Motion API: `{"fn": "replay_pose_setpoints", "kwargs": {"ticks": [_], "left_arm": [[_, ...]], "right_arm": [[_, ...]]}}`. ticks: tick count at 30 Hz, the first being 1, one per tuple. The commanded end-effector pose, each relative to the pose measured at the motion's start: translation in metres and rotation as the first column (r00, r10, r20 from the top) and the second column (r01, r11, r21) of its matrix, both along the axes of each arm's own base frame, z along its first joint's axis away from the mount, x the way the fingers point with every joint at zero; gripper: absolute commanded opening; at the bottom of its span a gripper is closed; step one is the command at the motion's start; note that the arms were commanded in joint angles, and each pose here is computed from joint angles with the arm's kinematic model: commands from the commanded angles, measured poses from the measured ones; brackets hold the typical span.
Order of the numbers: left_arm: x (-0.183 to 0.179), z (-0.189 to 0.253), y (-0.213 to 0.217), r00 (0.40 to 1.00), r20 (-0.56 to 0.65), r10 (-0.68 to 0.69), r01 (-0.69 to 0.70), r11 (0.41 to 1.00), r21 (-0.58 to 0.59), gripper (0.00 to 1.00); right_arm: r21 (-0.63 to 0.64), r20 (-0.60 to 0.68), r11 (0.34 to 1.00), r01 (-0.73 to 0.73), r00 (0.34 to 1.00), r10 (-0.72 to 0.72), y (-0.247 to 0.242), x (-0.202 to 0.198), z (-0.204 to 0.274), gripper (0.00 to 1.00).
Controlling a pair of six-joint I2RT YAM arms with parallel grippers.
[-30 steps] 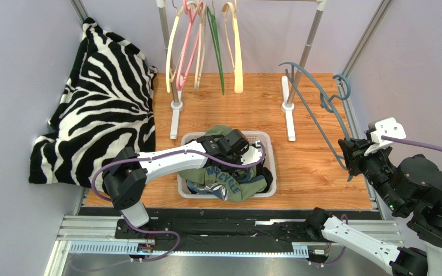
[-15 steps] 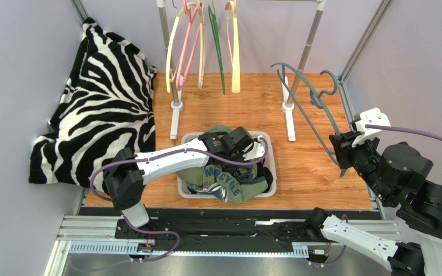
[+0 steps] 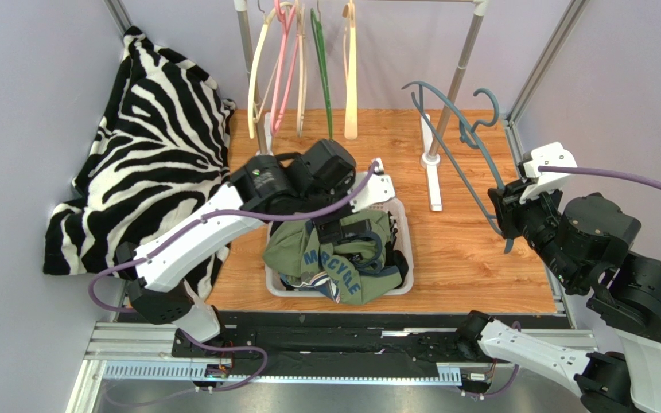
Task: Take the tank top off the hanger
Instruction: Place the tank top in the bin, then place the hanger at the clothesline.
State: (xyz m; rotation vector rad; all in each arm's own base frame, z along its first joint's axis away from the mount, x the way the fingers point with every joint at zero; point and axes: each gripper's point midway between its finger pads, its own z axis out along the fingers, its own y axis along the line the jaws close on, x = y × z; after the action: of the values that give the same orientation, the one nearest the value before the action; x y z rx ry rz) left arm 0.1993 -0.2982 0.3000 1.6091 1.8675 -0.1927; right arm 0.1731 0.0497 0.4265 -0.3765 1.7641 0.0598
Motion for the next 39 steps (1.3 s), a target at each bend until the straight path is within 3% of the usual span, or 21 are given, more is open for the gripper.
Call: {"fn": "replay_pose_setpoints", "kwargs": {"ticks": [1,6,9,11,15,22,30,33,39], "left_arm": [[-0.036,0.074,0.018,0.995,0.007,-0.097,0.097,0.982,-0.162,0.99],[-0.049,0.181,0.053,0.969,0.235,-0.07,0.164,0.899,-0.406,0.99],[-0.044,0.233,0.092,0.926,0.366,0.094,0.122,0.842,-0.525,0.99],[-0.033,0.25,0.116,0.883,0.416,0.216,0.055,0.834,-0.549,0.99],[-0.016,0.261,0.164,0.795,0.456,0.4,-0.076,0.812,-0.579,0.99],[-0.018,0.261,0.217,0.715,0.442,0.542,-0.194,0.761,-0.619,0.99],[0.001,0.243,0.217,0.685,0.456,0.568,-0.26,0.776,-0.575,0.99],[0.012,0.258,0.215,0.646,0.474,0.599,-0.249,0.752,-0.611,0.99],[0.04,0.266,0.207,0.631,0.448,0.634,-0.246,0.71,-0.66,0.99]], "right_arm": [[0.02,0.033,0.999,0.039,0.999,-0.039,-0.004,0.005,0.018,0.0],[0.0,0.039,0.997,0.074,0.997,-0.074,0.002,0.018,0.027,0.0],[-0.029,0.047,0.993,0.112,0.993,-0.11,0.008,0.033,0.032,0.0],[-0.037,0.064,0.99,0.139,0.989,-0.137,0.013,0.044,0.036,0.0],[-0.059,0.067,0.985,0.165,0.985,-0.161,0.033,0.071,0.036,0.0],[0.06,0.066,0.975,0.212,0.974,-0.216,0.031,0.111,0.046,0.0],[0.111,0.052,0.982,0.153,0.986,-0.159,0.059,0.158,0.053,0.0],[0.119,0.063,0.982,0.145,0.986,-0.153,0.062,0.163,0.061,0.0],[0.141,0.063,0.983,0.121,0.989,-0.131,0.068,0.173,0.069,0.0]]}}
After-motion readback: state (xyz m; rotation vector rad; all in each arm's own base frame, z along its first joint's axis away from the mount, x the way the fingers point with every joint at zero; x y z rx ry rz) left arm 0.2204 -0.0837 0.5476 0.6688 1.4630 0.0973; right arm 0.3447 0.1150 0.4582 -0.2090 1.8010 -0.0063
